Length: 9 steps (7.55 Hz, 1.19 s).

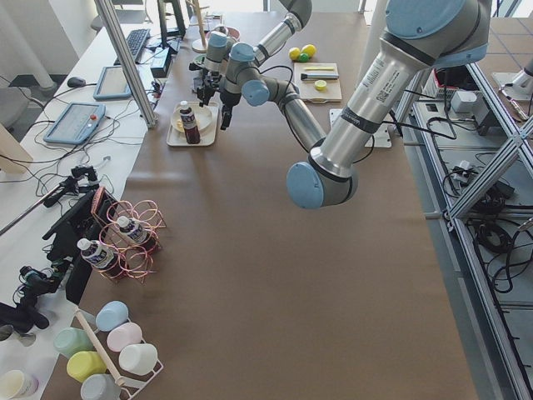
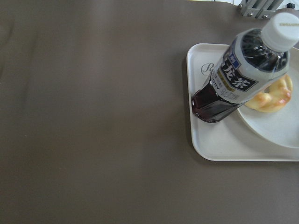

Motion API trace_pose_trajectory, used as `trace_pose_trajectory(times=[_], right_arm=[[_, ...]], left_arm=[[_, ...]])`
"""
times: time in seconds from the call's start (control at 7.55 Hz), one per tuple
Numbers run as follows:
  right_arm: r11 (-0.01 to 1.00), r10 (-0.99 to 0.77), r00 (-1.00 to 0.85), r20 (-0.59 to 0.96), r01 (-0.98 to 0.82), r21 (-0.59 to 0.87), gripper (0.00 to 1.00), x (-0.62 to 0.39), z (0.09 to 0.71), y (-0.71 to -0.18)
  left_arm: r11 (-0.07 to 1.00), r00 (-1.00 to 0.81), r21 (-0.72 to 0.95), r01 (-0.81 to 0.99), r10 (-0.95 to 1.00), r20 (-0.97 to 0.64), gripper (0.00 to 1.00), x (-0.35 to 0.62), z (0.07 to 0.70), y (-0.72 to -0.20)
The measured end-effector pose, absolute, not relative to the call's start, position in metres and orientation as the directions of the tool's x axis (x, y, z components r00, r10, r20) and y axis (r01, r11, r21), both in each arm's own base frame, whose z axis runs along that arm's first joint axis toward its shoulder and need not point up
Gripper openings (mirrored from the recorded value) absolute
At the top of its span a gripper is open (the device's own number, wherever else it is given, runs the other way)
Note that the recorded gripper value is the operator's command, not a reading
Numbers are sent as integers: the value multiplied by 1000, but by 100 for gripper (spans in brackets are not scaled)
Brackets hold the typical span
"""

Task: Place donut on tray

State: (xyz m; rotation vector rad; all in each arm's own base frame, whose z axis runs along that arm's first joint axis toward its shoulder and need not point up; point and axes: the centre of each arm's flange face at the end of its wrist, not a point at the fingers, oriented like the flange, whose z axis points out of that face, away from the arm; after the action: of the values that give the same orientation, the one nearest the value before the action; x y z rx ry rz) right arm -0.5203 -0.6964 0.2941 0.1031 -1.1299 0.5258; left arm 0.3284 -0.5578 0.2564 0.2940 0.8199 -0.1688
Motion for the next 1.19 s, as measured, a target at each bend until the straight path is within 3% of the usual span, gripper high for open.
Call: trace_pose_trajectory(times=[0.66, 0.93, 1.19], right_arm=[[915, 332, 423, 843, -362, -179, 99, -404, 281, -681], [948, 290, 588, 755, -283, -144, 100, -325, 278, -645], [994, 98, 806, 584, -103, -25, 100, -231, 322, -601]], left_arm=[[950, 809, 283, 133, 60, -584, 98, 169, 417, -559], [952, 803, 284, 117, 78, -591, 98, 147, 459, -539], [953, 800, 284, 110, 85, -594, 98, 119, 495, -522]])
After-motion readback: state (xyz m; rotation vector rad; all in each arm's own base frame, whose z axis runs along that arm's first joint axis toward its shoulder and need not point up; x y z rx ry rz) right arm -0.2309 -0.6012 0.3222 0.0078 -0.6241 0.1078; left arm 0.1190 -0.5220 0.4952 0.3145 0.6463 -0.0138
